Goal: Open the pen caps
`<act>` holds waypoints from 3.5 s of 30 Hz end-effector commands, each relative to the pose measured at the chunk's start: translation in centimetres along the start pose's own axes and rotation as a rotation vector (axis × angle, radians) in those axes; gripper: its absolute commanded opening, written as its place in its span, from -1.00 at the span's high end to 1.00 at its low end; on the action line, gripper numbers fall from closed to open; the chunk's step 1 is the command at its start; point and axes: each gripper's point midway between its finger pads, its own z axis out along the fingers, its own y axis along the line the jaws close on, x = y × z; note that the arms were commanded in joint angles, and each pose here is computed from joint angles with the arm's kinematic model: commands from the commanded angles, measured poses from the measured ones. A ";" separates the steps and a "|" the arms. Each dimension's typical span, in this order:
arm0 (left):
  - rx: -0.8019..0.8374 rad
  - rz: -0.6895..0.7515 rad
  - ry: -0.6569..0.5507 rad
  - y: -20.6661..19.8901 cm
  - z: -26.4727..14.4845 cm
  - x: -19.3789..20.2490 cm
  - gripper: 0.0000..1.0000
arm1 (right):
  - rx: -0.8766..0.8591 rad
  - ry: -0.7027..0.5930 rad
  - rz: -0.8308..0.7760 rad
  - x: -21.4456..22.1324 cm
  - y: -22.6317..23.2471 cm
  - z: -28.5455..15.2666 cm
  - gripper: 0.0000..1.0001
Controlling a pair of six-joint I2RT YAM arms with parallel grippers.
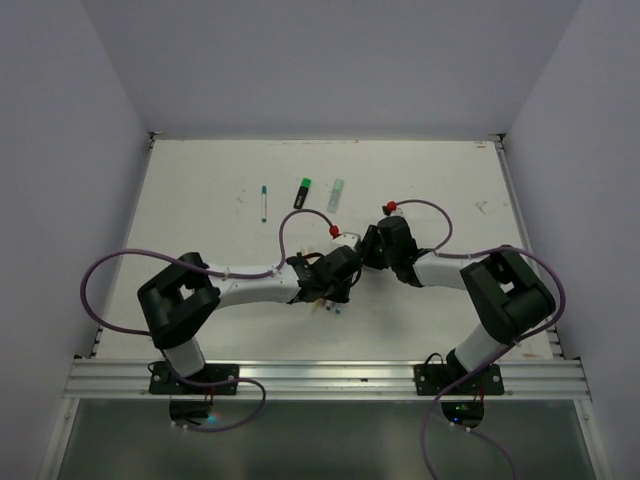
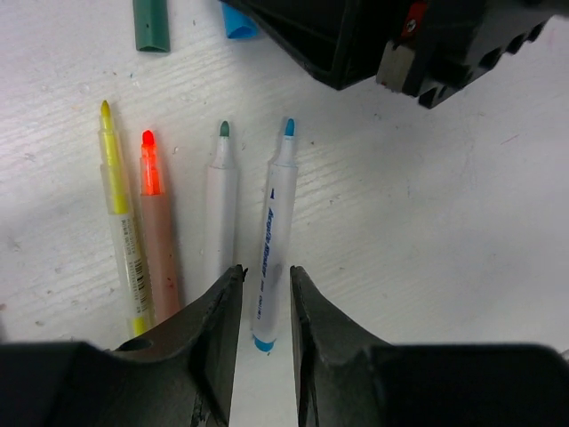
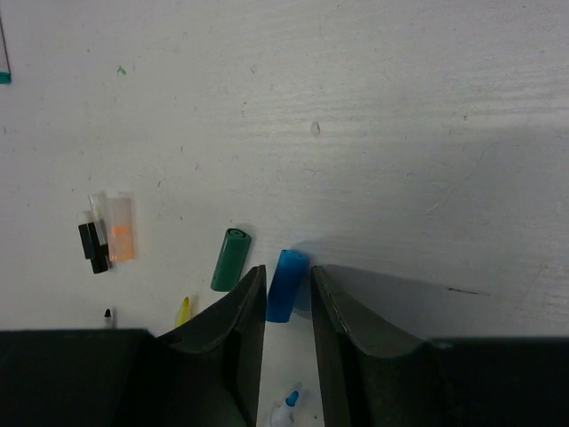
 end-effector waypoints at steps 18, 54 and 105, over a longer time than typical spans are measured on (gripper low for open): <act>0.017 -0.145 -0.319 4.3 -8.9 -9.6 -0.17 | 0.089 -0.158 -0.199 -8.1 2.8 -3.0 -0.38; -0.093 -0.318 -0.316 18.1 -8.4 -5.4 -1.00 | 0.413 -0.103 -0.394 -11.1 3.0 11.1 0.44; 0.406 -0.573 -0.628 6.1 -11.1 -14.9 0.39 | -0.482 -0.354 -0.412 -1.2 17.6 -10.6 1.00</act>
